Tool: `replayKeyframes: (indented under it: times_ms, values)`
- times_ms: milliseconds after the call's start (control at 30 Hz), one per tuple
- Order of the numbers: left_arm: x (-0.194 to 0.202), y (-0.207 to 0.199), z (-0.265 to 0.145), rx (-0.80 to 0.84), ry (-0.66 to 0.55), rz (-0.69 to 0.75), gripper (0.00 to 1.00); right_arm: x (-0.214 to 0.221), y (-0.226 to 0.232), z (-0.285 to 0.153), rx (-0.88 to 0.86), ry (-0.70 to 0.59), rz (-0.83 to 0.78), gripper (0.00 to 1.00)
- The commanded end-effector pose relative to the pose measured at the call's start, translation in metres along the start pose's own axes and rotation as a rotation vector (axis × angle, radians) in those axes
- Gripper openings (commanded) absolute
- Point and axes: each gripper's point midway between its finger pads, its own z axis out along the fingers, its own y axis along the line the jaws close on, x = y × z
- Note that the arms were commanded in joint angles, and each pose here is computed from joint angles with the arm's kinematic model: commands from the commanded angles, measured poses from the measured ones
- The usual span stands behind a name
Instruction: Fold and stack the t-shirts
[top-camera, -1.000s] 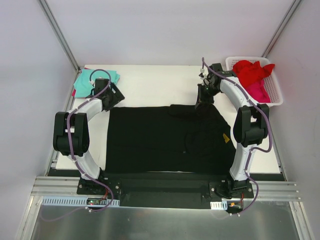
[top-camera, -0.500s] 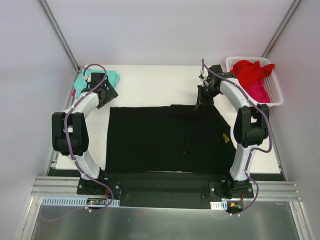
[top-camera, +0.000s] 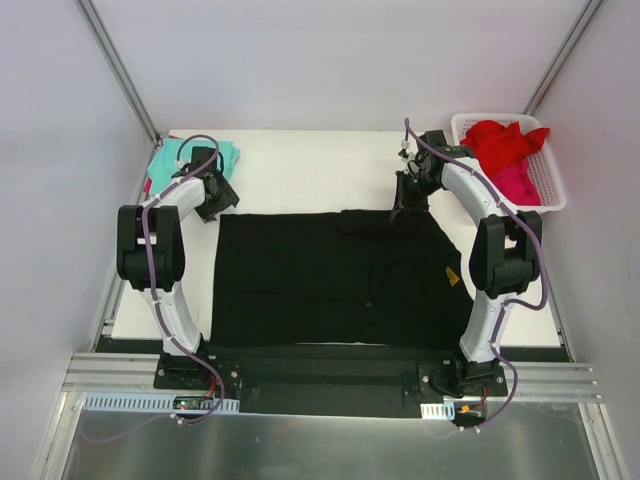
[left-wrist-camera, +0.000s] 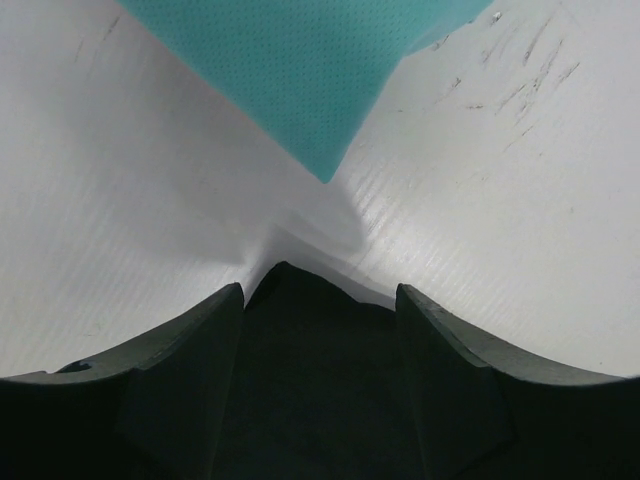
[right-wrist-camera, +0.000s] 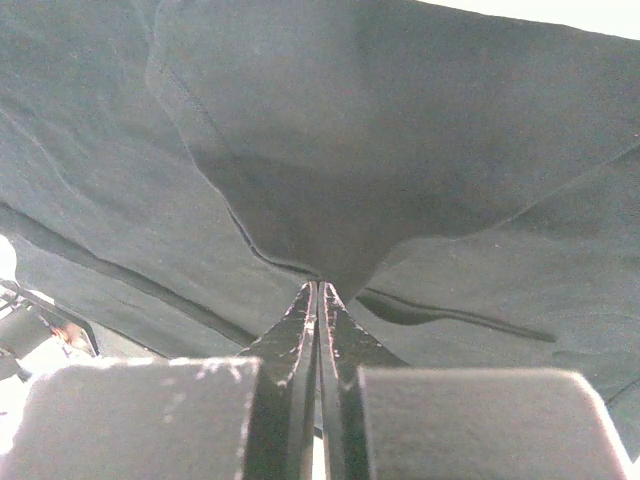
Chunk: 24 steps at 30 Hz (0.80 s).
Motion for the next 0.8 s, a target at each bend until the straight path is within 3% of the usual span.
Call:
replayKeyframes:
  times_ms: [0, 167, 600, 767]
  values:
    - [-0.007, -0.011, -0.006, 0.01, 0.034, -0.07, 0.61, -0.005, 0.012, -0.019, -0.039, -0.05, -0.025, 0.01]
    - [-0.019, -0.002, -0.004, -0.033, 0.03, -0.087, 0.6, -0.003, 0.013, -0.021, -0.043, -0.052, -0.032, 0.01]
    - [0.003, 0.016, 0.01, -0.103, 0.104, -0.078, 0.58, -0.006, 0.015, -0.031, -0.066, -0.075, -0.026, 0.01]
    - [0.01, 0.015, 0.018, -0.101, 0.134, -0.087, 0.48, -0.005, 0.014, -0.033, -0.066, -0.079, -0.026, 0.01]
